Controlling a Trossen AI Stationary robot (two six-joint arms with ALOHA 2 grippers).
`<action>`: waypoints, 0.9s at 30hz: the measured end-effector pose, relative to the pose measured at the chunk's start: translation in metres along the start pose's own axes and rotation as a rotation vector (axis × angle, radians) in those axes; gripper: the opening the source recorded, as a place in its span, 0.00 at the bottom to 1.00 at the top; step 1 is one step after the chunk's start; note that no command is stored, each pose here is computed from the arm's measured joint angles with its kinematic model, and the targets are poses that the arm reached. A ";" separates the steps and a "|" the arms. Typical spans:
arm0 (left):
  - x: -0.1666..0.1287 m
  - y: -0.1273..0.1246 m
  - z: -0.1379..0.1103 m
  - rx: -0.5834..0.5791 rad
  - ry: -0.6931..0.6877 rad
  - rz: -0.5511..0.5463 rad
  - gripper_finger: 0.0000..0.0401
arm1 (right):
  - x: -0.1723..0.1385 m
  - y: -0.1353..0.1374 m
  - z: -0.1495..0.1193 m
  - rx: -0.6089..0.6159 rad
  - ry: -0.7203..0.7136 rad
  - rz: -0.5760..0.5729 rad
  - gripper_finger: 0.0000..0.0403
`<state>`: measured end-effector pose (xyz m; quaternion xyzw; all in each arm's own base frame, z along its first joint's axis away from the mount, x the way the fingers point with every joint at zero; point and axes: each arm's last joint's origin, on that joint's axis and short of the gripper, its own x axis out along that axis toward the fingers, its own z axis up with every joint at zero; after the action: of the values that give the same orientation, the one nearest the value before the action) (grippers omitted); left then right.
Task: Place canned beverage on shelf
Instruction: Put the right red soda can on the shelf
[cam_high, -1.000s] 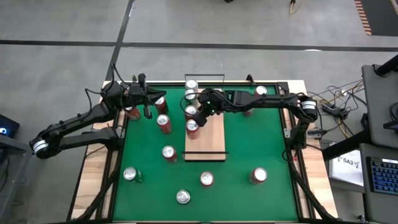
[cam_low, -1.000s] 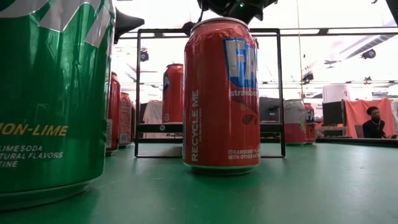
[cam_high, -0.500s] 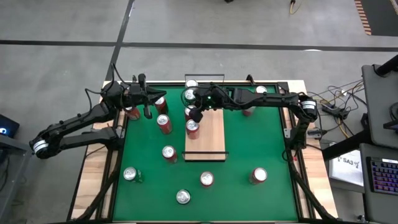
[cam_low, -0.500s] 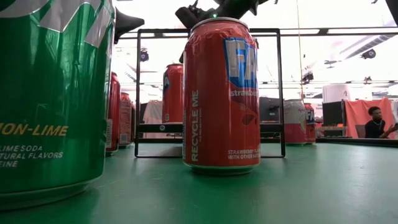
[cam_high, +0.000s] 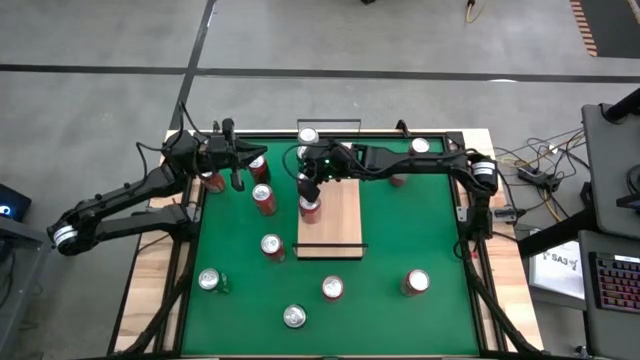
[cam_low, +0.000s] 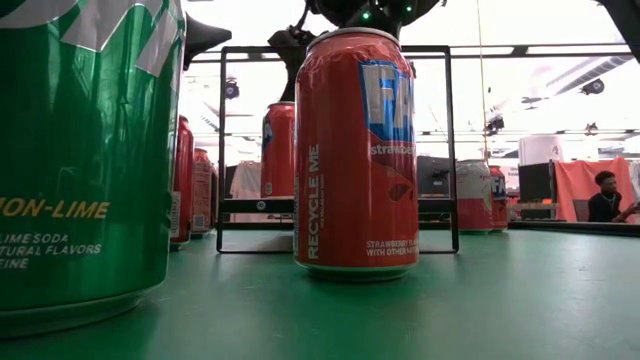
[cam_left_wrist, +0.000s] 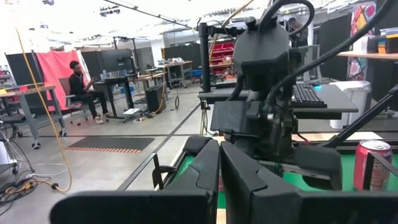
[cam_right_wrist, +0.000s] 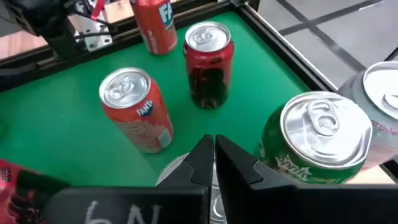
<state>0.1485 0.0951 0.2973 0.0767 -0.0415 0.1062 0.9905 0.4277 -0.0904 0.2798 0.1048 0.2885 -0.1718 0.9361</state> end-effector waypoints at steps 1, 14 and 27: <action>0.000 0.000 0.000 0.000 -0.001 0.001 0.00 | 0.001 0.000 -0.001 -0.002 0.007 -0.002 0.02; 0.000 0.000 0.000 0.001 -0.002 0.001 0.00 | 0.001 -0.001 -0.004 -0.015 0.033 -0.011 0.02; 0.000 0.000 0.000 0.001 -0.002 0.001 0.00 | -0.001 0.001 -0.001 -0.034 0.014 0.021 0.02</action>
<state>0.1483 0.0951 0.2976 0.0775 -0.0425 0.1065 0.9904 0.4265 -0.0891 0.2801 0.0933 0.2969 -0.1565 0.9374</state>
